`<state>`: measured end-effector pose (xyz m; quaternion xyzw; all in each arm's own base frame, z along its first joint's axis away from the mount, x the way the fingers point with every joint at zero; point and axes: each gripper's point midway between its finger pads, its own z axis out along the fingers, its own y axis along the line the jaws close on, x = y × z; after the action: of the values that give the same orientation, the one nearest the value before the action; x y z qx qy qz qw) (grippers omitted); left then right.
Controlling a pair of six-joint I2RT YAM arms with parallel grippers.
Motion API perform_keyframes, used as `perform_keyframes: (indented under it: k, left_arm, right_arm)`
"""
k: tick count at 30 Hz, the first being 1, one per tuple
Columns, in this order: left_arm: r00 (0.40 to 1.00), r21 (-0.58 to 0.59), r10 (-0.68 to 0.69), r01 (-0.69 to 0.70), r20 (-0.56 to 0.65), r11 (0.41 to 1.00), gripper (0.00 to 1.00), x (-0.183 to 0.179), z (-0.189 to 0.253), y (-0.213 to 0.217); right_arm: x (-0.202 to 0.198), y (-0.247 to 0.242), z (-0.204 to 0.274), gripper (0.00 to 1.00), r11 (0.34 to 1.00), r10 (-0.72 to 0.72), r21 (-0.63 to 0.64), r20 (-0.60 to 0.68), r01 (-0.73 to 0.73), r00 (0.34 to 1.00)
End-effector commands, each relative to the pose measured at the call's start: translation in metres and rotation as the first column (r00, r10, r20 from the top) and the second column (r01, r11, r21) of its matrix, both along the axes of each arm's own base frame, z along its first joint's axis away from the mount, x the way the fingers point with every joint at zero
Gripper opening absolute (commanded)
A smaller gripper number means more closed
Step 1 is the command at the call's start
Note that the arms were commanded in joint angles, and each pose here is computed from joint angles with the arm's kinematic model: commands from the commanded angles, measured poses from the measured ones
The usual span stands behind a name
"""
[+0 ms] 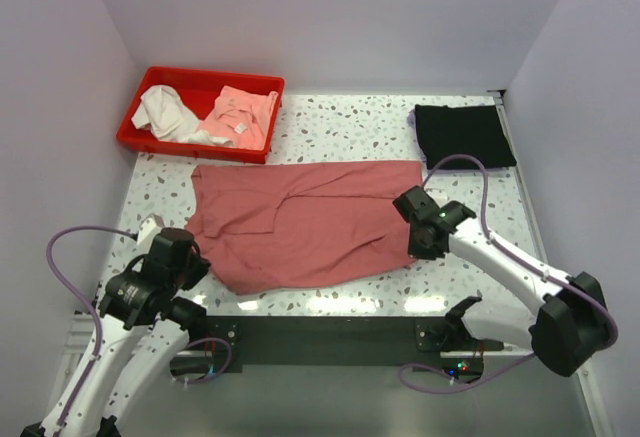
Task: Fold and stack the t-shirts
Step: Fold the tshirt
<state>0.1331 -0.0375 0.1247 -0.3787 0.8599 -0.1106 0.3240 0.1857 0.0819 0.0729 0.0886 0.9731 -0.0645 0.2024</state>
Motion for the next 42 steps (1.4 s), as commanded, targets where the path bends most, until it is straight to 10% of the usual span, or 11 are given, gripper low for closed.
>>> perform_keyframes:
  k: [1, 15, 42]
  left_arm:
    - [1.000, -0.022, -0.004, 0.004, 0.027, 1.000, 0.00, -0.001, 0.013, -0.002]
    - [0.999, -0.037, -0.014, 0.016, 0.047, 0.999, 0.00, -0.009, 0.024, -0.001]
    - [0.988, 0.156, 0.034, -0.058, 0.153, 0.986, 0.00, 0.110, 0.047, -0.007]
  right_arm:
    - [-0.036, -0.015, 0.004, 0.00, 0.998, -0.058, 0.007, -0.072, 0.059, 0.996]
    - [-0.076, -0.045, 0.023, 0.00, 0.984, -0.180, -0.026, -0.083, 0.179, 0.980]
    - [0.065, -0.027, 0.046, 0.01, 0.986, -0.089, -0.132, 0.116, 0.104, 0.989]
